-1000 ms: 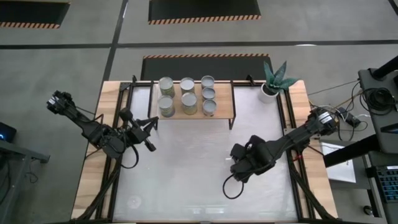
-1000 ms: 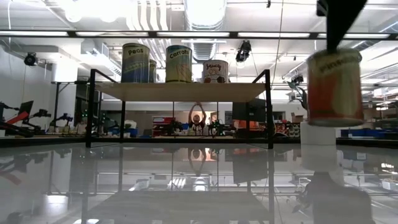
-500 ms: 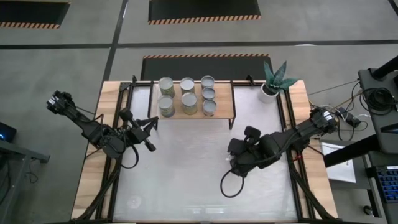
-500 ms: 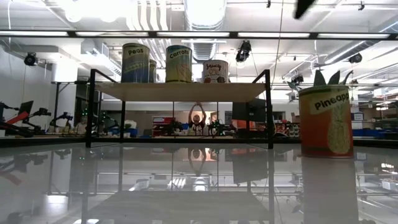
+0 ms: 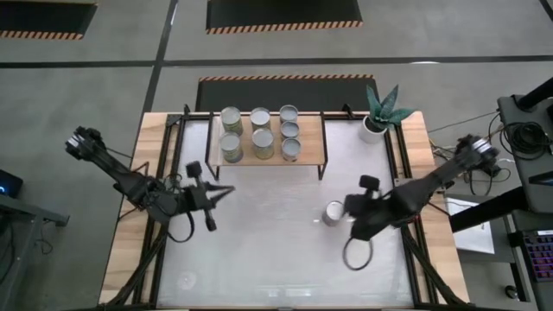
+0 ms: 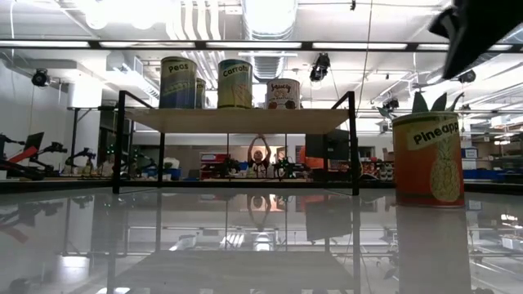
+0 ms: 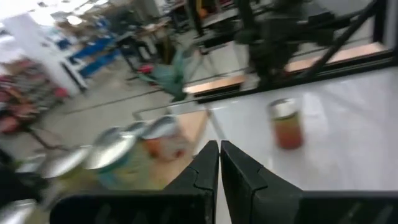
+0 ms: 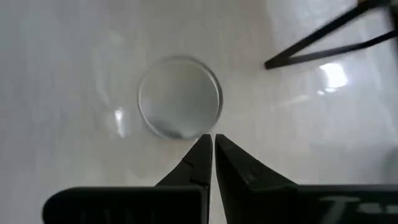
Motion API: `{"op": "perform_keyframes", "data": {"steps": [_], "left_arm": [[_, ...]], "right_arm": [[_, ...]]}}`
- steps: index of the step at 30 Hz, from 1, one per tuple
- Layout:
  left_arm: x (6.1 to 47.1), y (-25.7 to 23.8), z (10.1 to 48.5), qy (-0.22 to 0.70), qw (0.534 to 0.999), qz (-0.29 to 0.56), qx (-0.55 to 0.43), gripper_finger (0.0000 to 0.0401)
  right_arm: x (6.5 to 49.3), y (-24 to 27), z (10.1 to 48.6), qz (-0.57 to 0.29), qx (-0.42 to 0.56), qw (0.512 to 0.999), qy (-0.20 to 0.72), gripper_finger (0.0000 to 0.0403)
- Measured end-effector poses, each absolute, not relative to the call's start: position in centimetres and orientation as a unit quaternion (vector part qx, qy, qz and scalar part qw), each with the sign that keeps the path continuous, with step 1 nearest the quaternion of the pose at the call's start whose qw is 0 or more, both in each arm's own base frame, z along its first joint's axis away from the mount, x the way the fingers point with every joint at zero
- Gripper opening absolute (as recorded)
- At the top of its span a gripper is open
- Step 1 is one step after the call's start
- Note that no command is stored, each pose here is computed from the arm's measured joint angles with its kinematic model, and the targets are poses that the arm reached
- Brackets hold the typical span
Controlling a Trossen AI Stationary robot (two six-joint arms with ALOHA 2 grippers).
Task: Pick and place cans onto a shelf
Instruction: Put the canned pineapple on the shelf
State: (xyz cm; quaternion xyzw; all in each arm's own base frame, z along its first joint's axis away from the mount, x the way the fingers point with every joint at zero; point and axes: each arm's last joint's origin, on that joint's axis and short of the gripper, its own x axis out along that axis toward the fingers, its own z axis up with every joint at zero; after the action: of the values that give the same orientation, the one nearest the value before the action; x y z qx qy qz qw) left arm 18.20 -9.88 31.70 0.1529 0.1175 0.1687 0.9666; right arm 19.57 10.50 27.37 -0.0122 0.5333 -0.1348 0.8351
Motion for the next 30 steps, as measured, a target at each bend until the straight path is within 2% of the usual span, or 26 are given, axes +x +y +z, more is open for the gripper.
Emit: {"op": "perform_keyframes", "data": {"steps": [5, 9, 16, 23, 27, 30], "left_arm": [[20.9, -11.9, 29.5, 0.126, 0.973, 0.152, 0.119, 0.0000], [23.1, -13.4, 27.7, 0.128, 0.973, 0.152, 0.120, 0.0000], [25.7, -15.2, 27.8, 0.135, 0.969, 0.150, 0.144, 0.0000], [26.0, -16.1, 28.0, 0.133, 0.971, 0.143, 0.138, 0.0000], [25.9, -16.3, 27.9, 0.131, 0.973, 0.142, 0.123, 0.0000], [25.8, -16.3, 27.9, 0.131, 0.974, 0.141, 0.122, 0.0000]], "right_arm": [[16.1, 8.5, 26.4, -0.114, 0.043, 0.868, 0.481, 0.0014], [14.5, 7.6, 26.0, -0.093, 0.060, 0.885, 0.452, 0.0041], [13.6, 7.0, 24.7, -0.097, 0.064, 0.883, 0.454, 0.0142], [14.5, 7.7, 23.1, -0.078, 0.037, 0.883, 0.461, 0.0251], [15.3, 8.2, 22.3, -0.062, 0.017, 0.885, 0.461, 0.0288], [15.7, 8.4, 21.7, -0.059, 0.005, 0.883, 0.465, 0.0300]]}}
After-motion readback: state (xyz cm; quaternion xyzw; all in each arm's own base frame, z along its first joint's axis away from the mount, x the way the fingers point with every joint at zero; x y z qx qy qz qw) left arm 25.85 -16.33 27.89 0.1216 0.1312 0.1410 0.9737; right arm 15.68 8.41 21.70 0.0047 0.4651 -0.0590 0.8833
